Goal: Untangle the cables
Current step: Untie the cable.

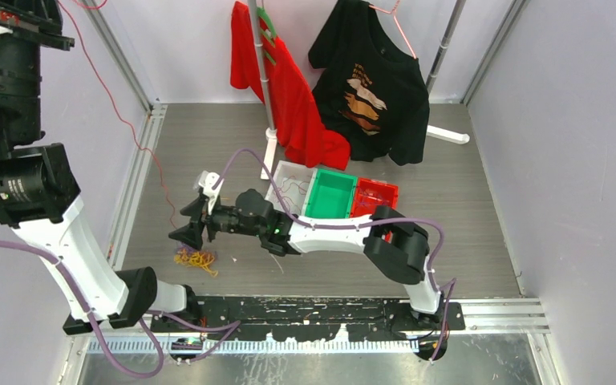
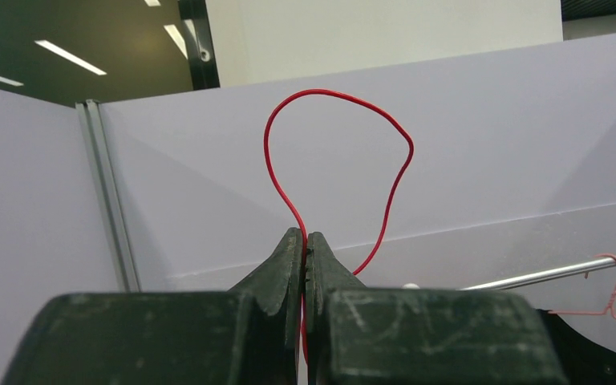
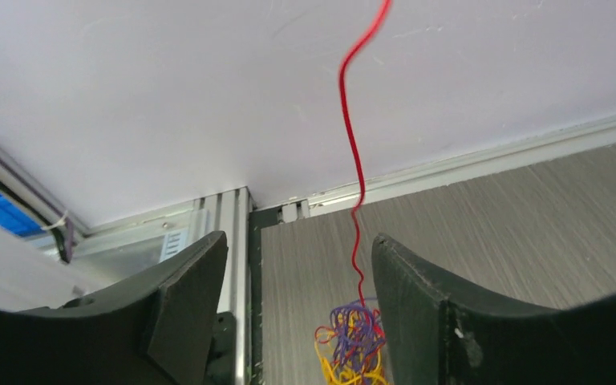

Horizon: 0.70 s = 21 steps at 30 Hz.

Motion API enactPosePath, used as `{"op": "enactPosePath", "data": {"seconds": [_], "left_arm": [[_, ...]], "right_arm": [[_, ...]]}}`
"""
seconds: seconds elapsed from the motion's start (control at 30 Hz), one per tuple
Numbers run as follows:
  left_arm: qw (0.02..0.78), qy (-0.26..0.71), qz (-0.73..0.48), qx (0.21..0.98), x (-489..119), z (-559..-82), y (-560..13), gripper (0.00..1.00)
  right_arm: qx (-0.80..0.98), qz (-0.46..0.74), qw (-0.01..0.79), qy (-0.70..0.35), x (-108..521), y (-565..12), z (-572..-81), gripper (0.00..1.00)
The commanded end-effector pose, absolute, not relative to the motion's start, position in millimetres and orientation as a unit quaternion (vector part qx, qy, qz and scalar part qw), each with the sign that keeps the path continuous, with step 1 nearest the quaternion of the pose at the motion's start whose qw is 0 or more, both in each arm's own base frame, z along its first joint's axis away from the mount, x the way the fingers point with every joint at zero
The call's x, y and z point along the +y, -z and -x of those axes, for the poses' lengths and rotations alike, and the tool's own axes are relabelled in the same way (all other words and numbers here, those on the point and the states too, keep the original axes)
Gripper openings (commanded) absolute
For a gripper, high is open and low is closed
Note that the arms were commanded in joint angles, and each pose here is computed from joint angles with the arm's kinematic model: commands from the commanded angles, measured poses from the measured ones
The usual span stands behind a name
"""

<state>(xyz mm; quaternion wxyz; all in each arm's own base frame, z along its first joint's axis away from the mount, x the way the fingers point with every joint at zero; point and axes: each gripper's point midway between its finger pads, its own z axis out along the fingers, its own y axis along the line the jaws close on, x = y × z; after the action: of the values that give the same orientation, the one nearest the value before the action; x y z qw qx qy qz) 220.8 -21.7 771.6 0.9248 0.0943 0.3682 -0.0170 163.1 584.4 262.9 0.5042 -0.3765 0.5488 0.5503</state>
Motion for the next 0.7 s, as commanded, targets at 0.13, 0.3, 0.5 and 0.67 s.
{"op": "enactPosePath", "data": {"seconds": [0.13, 0.3, 0.5, 0.67], "left_arm": [[0.921, 0.039, -0.118, 0.37, -34.8, -208.2, -769.0, 0.0], [0.911, 0.027, -0.118, 0.394, -31.9, -212.5, -754.6, 0.0], [0.875, 0.051, -0.14, 0.461, -43.1, -212.6, -705.3, 0.0], [0.799, 0.091, -0.142, 0.577, -49.5, -232.4, -622.7, 0.0]], "right_arm": [[0.535, 0.349, 0.536, -0.552, 613.6, -283.0, -208.2, 0.48], [0.537, 0.312, 0.548, -0.56, 604.5, -297.1, -242.5, 0.16], [0.516, 0.312, 0.545, -0.582, 581.1, -329.0, -257.7, 0.01], [0.511, 0.304, 0.559, -0.578, 561.3, -343.1, -263.4, 0.01]]}}
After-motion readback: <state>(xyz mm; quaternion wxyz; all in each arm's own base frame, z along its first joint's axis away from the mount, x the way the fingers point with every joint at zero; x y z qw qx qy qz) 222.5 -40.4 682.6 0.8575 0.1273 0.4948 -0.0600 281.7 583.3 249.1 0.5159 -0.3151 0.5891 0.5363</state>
